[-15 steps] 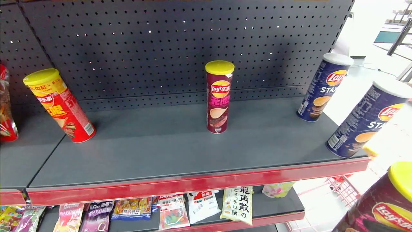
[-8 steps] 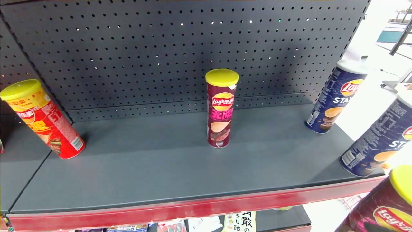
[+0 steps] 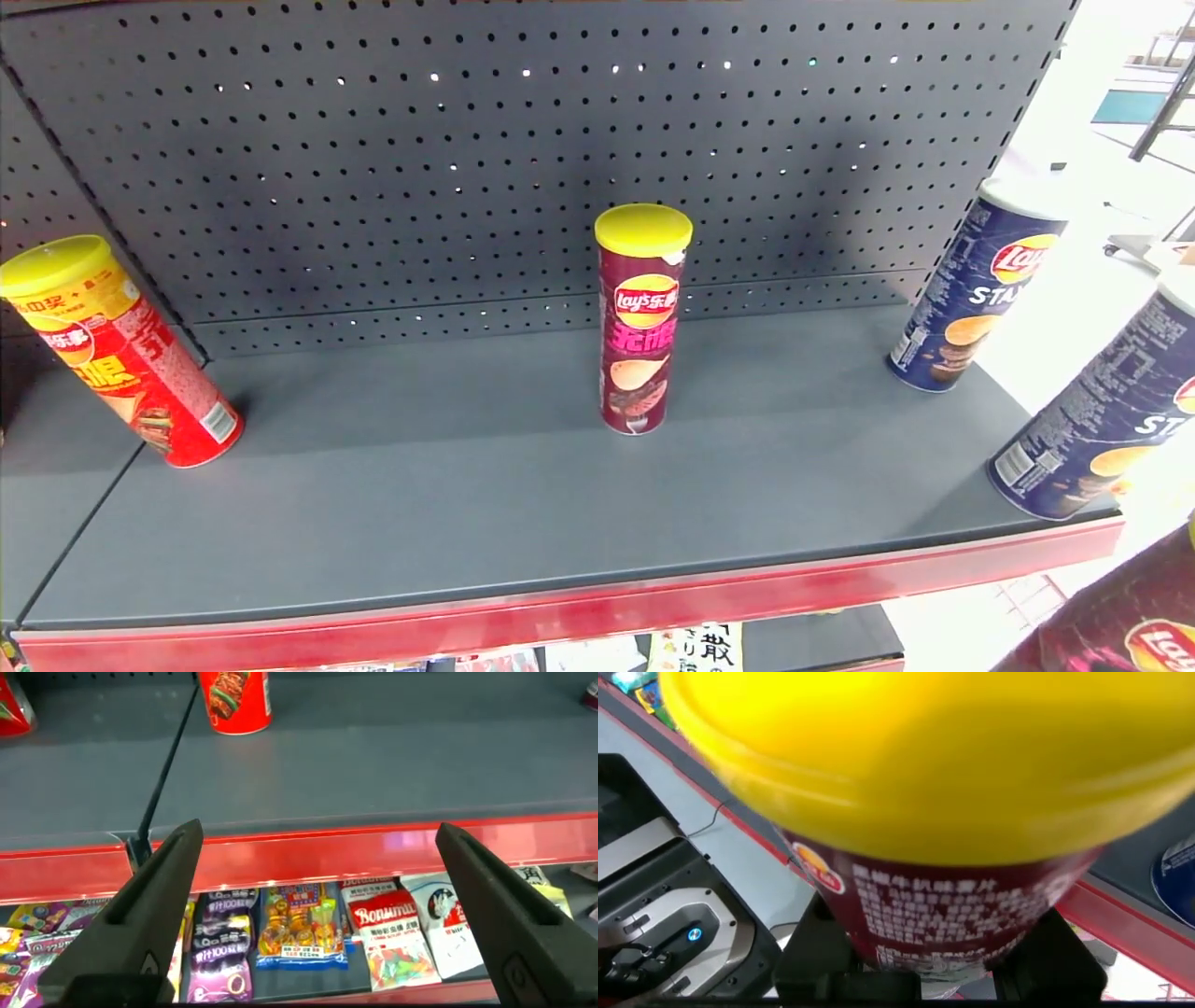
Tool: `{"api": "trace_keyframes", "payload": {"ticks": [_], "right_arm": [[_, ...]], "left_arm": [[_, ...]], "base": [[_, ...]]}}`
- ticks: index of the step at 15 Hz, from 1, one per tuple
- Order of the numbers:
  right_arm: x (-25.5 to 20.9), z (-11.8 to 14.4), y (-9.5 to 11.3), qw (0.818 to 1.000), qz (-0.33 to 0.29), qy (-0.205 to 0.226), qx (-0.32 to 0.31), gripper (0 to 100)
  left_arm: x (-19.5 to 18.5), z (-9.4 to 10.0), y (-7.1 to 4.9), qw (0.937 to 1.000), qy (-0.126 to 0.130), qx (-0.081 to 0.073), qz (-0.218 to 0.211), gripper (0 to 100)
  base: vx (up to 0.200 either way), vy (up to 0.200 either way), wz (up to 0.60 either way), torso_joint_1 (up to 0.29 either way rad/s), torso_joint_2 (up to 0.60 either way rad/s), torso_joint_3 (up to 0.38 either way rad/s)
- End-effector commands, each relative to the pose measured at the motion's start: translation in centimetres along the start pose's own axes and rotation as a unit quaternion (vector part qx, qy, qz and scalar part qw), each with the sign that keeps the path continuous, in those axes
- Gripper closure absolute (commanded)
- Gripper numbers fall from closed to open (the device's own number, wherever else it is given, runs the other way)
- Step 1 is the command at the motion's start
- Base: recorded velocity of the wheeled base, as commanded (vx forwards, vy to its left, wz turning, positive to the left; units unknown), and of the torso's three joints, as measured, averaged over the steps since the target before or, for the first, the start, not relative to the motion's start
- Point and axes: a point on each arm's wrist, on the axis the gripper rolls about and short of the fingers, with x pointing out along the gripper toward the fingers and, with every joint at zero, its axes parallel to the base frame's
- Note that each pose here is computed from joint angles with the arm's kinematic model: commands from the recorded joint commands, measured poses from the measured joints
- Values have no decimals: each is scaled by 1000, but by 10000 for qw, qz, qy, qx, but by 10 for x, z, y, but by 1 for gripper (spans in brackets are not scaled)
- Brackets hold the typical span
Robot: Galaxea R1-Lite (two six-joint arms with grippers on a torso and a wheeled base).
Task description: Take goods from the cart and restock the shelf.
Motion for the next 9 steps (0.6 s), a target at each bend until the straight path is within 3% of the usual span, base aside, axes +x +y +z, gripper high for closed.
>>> {"api": "trace_keyframes", "payload": {"ticks": [1, 3, 4, 5, 6, 7, 8, 9], "right_arm": [[-11, -5, 5, 9997, -45, -230, -101, 100], [-12, -7, 6, 9995, 118, -276, -107, 100], [-12, -4, 6, 9992, 213, -320, -112, 100], [-11, -2, 6, 9992, 221, -314, -109, 100], [-9, -1, 5, 9993, 239, -252, -99, 100], [-7, 0, 4, 9994, 235, -230, -97, 100], [-4, 1, 3, 9995, 235, -180, -69, 100], [-4, 3, 2, 9996, 228, -179, -69, 100]], "left_arm": [[2, 1, 0, 9999, 139, 10, -38, 0], [2, 2, 0, 10000, 70, 1, -68, 0], [-2, 41, 0, 9993, -259, -42, -274, 0], [13, 105, 0, 9983, -163, -303, -478, 0], [30, 150, -2, 9958, -200, -608, -654, 0], [52, 169, -6, 9917, 29, -539, -1169, 0], [73, 177, -13, 9816, 181, -223, -1886, 0], [96, 184, -23, 9619, 278, 67, -2720, 0]], "base": [[0, 0, 0, 0, 0, 0], [0, 0, 0, 0, 0, 0], [0, 0, 0, 0, 0, 0], [0, 0, 0, 0, 0, 0], [0, 0, 0, 0, 0, 0], [0, 0, 0, 0, 0, 0], [0, 0, 0, 0, 0, 0], [0, 0, 0, 0, 0, 0]]}}
